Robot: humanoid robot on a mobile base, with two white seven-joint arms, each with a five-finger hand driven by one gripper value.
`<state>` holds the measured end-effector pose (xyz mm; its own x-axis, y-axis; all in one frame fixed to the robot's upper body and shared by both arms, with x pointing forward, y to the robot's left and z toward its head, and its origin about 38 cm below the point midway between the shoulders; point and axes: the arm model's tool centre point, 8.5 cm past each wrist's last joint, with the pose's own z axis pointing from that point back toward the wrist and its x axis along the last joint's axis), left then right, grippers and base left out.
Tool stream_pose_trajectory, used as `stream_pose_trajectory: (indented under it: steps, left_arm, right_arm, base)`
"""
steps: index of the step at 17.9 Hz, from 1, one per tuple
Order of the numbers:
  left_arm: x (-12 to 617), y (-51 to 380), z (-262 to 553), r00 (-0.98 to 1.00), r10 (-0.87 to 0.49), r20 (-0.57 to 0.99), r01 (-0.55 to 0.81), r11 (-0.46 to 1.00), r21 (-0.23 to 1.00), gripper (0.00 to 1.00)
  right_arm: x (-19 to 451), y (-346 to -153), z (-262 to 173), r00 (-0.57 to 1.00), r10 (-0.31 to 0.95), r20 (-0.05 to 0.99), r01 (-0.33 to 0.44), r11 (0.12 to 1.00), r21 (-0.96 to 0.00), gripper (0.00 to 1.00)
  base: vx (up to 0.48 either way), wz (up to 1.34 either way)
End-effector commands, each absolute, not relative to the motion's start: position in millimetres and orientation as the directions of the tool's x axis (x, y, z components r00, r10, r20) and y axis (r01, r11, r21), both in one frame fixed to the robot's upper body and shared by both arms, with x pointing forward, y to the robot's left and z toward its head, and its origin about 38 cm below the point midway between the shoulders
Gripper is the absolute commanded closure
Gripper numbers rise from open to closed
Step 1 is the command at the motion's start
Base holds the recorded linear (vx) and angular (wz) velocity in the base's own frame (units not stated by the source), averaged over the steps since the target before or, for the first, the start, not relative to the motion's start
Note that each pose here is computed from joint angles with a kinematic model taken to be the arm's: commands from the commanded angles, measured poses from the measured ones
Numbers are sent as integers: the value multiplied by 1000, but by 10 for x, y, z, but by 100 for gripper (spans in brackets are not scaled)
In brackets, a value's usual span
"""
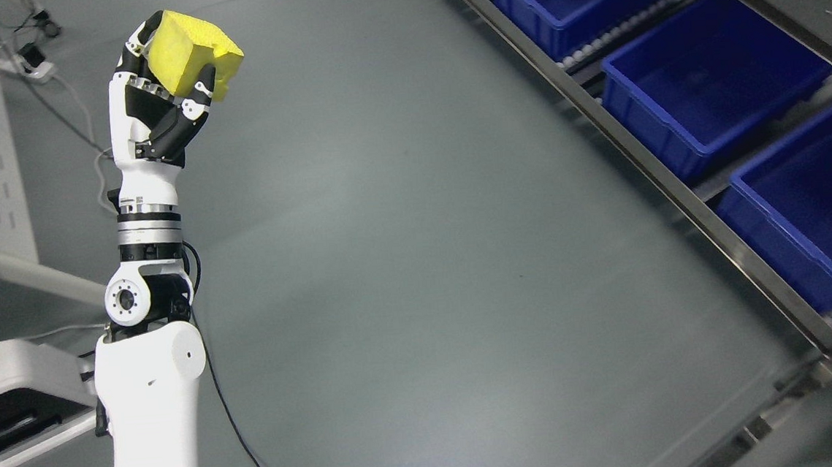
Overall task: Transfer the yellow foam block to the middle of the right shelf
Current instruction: 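Hold the cube raised in the left hand while turning toward the bin shelf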
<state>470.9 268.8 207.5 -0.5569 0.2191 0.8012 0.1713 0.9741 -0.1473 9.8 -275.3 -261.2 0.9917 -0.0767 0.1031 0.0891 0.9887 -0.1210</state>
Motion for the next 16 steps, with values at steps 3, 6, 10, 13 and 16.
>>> stream_pose_trajectory:
  steps: [3, 6, 10, 13, 16]
  left_arm:
    - [4612, 2787, 2234, -602, 196, 774, 159, 979, -124, 55]
    - [4612, 2787, 2234, -602, 196, 774, 159, 979, -124, 55]
    - [4616, 2787, 2240, -602, 196, 774, 159, 979, -124, 55]
    - [4614, 2786, 2232, -600, 195, 776, 159, 980, -124, 55]
    - [4623, 2783, 2230, -592, 198, 781, 161, 979, -126, 55]
  right_arm:
    - [146, -2870, -2601, 990, -70, 119, 86, 987, -138, 0]
    - [146, -2870, -2601, 990, -70, 119, 86, 987, -138, 0]
    - [146, -2870, -2601, 990, -70, 119, 86, 987, -138, 0]
    - [146, -2870, -2601, 990, -72, 119, 88, 987, -138, 0]
    - [146, -2870, -2601, 990, -70, 119, 86, 987, -138, 0]
  base:
    - [174, 690]
    - [194, 364]
    - [237, 135]
    - [306, -30]
    - [359, -105]
